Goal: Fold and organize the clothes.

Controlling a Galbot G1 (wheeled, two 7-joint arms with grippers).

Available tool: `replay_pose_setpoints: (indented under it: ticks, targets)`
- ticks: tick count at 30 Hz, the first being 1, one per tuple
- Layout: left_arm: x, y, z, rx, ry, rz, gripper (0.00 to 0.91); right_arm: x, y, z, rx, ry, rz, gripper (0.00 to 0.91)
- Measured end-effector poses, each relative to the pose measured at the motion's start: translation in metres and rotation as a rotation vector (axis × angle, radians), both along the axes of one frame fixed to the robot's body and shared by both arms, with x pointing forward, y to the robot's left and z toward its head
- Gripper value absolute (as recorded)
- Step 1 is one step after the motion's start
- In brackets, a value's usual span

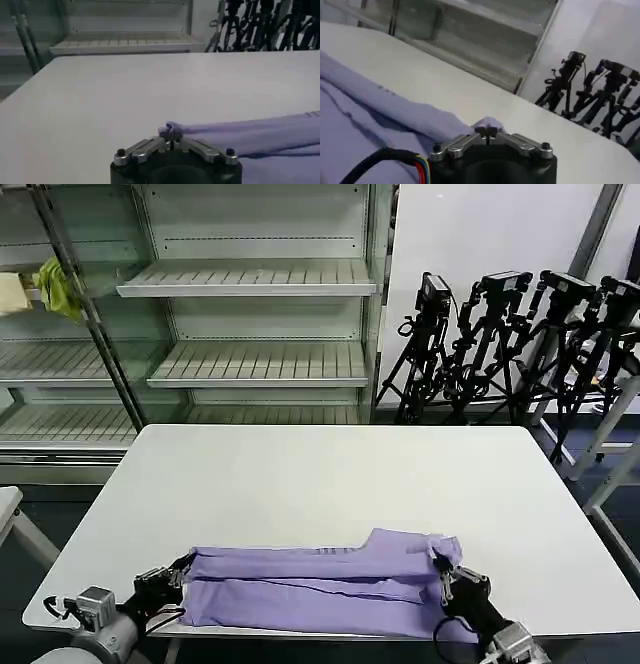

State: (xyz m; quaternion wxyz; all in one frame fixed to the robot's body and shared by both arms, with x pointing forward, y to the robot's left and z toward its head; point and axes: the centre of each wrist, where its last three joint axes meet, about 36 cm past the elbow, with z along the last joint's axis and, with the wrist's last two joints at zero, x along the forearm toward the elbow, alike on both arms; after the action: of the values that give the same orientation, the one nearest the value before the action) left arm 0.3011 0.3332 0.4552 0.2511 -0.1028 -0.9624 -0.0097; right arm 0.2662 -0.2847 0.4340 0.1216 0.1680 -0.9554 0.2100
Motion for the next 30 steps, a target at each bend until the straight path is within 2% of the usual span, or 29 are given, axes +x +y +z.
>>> replay_pose_setpoints:
  ticks: [5,6,7,8,9,10,11,12,22,30]
  targets:
    - [-0.003,-0.002,-0.004,0.006,0.007,-0.006,0.010,-0.010,-0.005,-0.011,-0.047,0.033,-0.003,0.000]
    - [-0.003,-0.002,-0.005,0.007,0.009,-0.006,0.010,-0.011,-0.005,-0.013,-0.055,0.035,-0.006,0.353]
    - [-0.003,-0.002,-0.006,0.008,0.011,-0.007,0.010,-0.012,-0.006,-0.015,-0.063,0.039,-0.009,0.826]
    - [-0.003,-0.002,-0.006,0.009,0.012,-0.007,0.060,-0.013,-0.007,-0.016,-0.069,0.042,-0.013,0.907]
    - [-0.004,-0.002,-0.007,0.010,0.014,-0.008,0.141,-0.013,-0.007,-0.017,-0.076,0.044,-0.017,0.907]
    - [-0.004,-0.002,-0.008,0.012,0.016,-0.008,0.544,-0.014,-0.008,-0.018,-0.084,0.044,-0.021,0.907]
    - [-0.004,-0.002,-0.008,0.015,0.017,-0.008,0.806,-0.014,-0.009,-0.019,-0.091,0.041,-0.024,0.907]
    - [-0.004,-0.002,-0.009,0.018,0.018,-0.007,0.907,-0.013,-0.010,-0.019,-0.097,0.037,-0.028,0.907]
    - [-0.004,0.001,-0.002,0.050,-0.015,0.018,0.907,-0.011,-0.010,-0.016,-0.103,-0.007,-0.067,0.907]
    - [-0.007,0.004,0.016,0.068,-0.081,0.058,0.907,-0.004,-0.007,0.007,-0.069,-0.097,-0.099,0.907]
